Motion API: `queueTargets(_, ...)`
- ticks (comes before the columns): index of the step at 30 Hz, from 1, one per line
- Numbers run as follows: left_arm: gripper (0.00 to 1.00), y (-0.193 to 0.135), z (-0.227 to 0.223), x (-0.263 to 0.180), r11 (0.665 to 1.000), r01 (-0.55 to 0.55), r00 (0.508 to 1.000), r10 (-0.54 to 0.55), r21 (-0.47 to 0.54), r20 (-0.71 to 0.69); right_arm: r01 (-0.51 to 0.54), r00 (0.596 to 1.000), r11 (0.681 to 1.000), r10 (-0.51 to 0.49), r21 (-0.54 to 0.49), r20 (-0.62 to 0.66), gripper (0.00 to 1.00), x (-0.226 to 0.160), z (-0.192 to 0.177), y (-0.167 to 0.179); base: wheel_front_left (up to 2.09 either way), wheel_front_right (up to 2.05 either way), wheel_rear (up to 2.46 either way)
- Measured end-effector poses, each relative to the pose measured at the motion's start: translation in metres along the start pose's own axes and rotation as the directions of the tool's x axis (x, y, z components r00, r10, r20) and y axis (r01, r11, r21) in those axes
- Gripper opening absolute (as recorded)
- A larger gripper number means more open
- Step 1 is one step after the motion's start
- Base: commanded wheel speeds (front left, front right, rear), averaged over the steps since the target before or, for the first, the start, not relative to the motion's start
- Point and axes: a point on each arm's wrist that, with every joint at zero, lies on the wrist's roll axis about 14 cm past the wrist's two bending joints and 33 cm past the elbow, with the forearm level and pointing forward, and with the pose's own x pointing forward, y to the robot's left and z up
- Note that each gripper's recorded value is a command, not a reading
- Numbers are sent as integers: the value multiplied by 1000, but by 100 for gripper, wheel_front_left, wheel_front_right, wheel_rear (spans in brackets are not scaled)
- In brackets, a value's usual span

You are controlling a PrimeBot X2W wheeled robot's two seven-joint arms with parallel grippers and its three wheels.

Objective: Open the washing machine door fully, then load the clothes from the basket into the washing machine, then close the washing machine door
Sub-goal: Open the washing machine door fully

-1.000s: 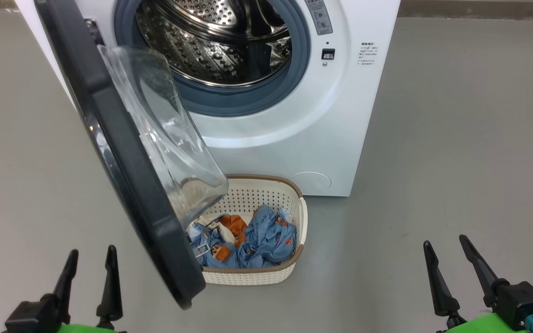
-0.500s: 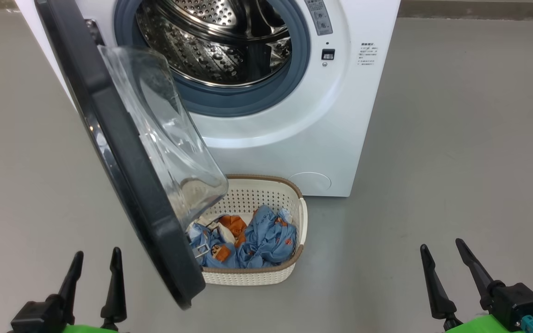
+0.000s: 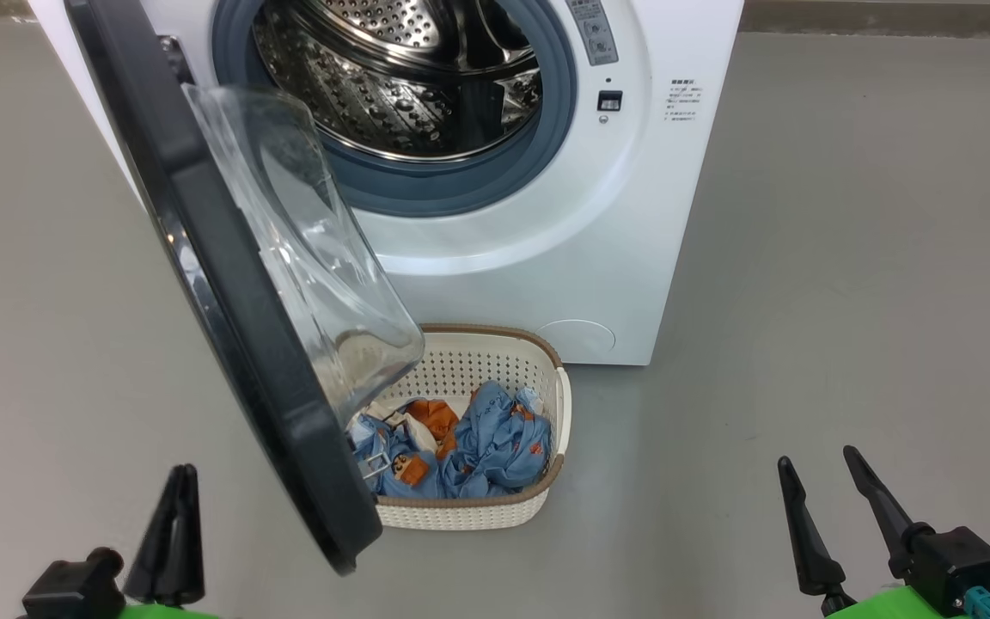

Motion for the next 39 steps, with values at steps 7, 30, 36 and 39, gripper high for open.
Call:
queueTargets(7,0,6,21,3,1000,-17,998,17,1,66,1,1000,1000,-1,4,1,100,0,0,0,0,0,0)
queueTargets(30,0,-145,212,-19,886,420,663,-446,195,602,4,1000,999,-4,32,4,100,-2,1,1,0,0,0)
queueTargets(36,0,-192,206,-40,794,562,579,-577,231,576,-2,1000,999,2,33,2,100,-3,1,3,0,0,0)
queueTargets(39,0,-210,193,-49,749,624,559,-628,224,542,-12,1000,999,12,36,-3,100,-3,-1,7,0,0,0)
